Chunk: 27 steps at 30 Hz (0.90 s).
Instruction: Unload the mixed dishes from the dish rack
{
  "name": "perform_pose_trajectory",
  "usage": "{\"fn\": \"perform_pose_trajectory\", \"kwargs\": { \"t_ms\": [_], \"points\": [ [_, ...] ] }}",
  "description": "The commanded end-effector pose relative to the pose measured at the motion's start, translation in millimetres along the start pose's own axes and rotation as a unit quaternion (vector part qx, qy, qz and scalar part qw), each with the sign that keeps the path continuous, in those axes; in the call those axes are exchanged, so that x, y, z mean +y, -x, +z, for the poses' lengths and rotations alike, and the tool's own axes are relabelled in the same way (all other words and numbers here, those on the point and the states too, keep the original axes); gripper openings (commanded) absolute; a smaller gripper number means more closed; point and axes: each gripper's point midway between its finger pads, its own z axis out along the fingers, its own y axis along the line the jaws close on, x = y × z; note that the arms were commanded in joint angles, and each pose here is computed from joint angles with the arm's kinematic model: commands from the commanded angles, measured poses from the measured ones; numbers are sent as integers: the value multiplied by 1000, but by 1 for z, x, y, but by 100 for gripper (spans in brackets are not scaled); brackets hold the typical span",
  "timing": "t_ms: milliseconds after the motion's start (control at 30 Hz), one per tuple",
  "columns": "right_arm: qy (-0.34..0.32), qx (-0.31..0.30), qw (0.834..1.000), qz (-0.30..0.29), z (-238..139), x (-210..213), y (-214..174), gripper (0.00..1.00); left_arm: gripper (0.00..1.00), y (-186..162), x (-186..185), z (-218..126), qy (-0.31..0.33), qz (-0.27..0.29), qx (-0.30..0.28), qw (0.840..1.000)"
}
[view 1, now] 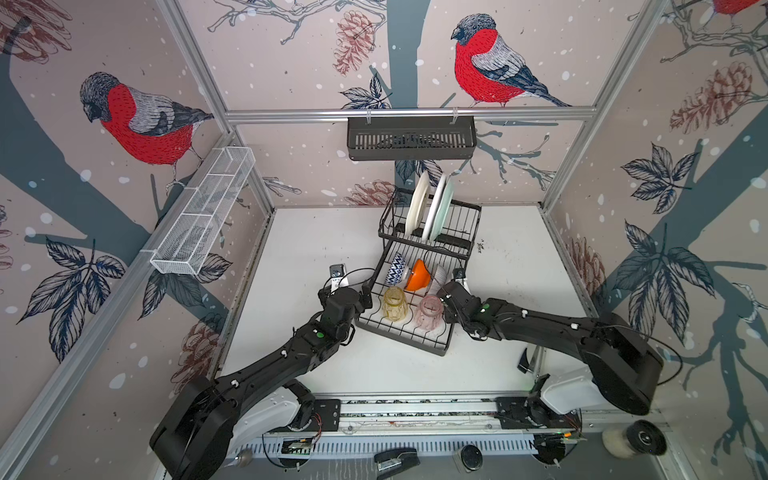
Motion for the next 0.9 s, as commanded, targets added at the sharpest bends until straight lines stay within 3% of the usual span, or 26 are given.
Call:
{"fn": "perform_pose_trajectory", "kwargs": {
  "t_ms": [0, 267, 867],
  "points": [
    [59, 1, 997, -57, -4, 23, 4, 17, 97, 7, -1, -1, -3, -8, -15, 1000],
    [89, -12, 996, -14, -3, 6, 22, 20, 97, 7, -1, -2, -4, -9, -16, 1000],
    [12, 10, 999, 30, 27, -30, 28, 19, 98, 6, -2, -1, -5, -10, -14, 1000]
  ]
}}
